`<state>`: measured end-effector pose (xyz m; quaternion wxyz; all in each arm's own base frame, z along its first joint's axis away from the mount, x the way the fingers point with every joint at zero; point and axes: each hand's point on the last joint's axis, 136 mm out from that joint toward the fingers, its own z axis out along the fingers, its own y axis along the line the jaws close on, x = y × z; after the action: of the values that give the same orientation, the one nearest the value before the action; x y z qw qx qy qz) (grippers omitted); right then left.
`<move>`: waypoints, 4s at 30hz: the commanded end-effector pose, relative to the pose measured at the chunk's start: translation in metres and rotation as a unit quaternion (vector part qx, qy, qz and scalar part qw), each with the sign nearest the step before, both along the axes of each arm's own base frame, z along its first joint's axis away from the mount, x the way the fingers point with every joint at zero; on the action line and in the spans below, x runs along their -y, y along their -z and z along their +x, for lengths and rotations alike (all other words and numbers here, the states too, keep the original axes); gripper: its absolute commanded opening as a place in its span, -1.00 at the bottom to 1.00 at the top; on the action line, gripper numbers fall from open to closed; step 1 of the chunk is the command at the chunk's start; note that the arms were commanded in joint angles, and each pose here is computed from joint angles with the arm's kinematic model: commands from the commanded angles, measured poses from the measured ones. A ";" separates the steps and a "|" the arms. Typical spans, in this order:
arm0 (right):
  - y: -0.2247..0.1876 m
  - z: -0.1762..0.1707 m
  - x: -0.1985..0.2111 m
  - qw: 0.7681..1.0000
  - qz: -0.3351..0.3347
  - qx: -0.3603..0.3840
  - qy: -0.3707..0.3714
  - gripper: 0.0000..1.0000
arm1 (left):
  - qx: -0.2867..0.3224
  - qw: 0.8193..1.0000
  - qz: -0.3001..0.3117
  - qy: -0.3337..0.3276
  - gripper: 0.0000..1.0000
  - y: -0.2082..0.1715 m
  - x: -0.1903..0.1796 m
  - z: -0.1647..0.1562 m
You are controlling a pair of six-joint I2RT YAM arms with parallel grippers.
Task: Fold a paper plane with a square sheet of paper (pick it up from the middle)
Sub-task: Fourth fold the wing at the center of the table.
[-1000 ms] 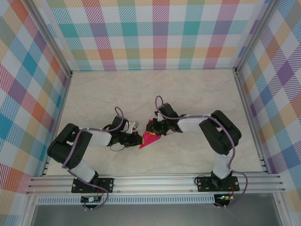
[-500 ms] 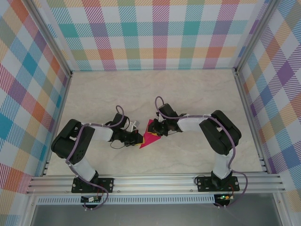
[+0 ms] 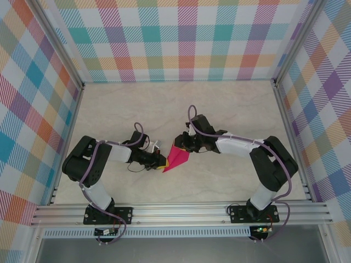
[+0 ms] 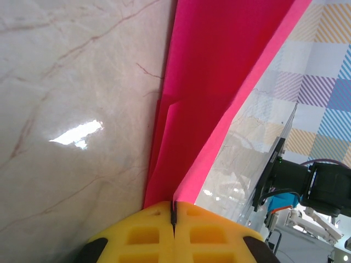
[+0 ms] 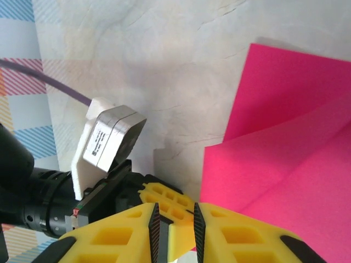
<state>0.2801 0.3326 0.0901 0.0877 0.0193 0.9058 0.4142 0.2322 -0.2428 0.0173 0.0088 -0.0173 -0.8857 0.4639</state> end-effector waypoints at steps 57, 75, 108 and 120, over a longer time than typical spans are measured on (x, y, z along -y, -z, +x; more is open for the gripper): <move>0.106 -0.022 -0.002 0.991 -0.083 -0.105 -0.030 -0.58 | -0.021 0.996 0.086 0.006 -0.96 0.017 -0.015 -0.032; 0.112 -0.024 0.001 0.988 -0.098 -0.112 -0.027 -0.57 | -0.031 0.989 0.145 0.020 -0.88 0.023 -0.026 -0.053; 0.116 -0.024 0.004 0.987 -0.108 -0.119 -0.022 -0.57 | -0.067 0.952 0.297 0.036 -0.97 0.042 -0.060 -0.077; 0.116 -0.027 0.007 0.986 -0.114 -0.121 -0.022 -0.56 | -0.062 0.909 0.408 0.053 -0.88 0.040 -0.078 -0.086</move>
<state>0.2721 0.3537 0.0193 0.0083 0.0120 0.9232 0.3840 0.2046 -0.2283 0.0134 -0.0125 -0.0564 -0.9742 0.2183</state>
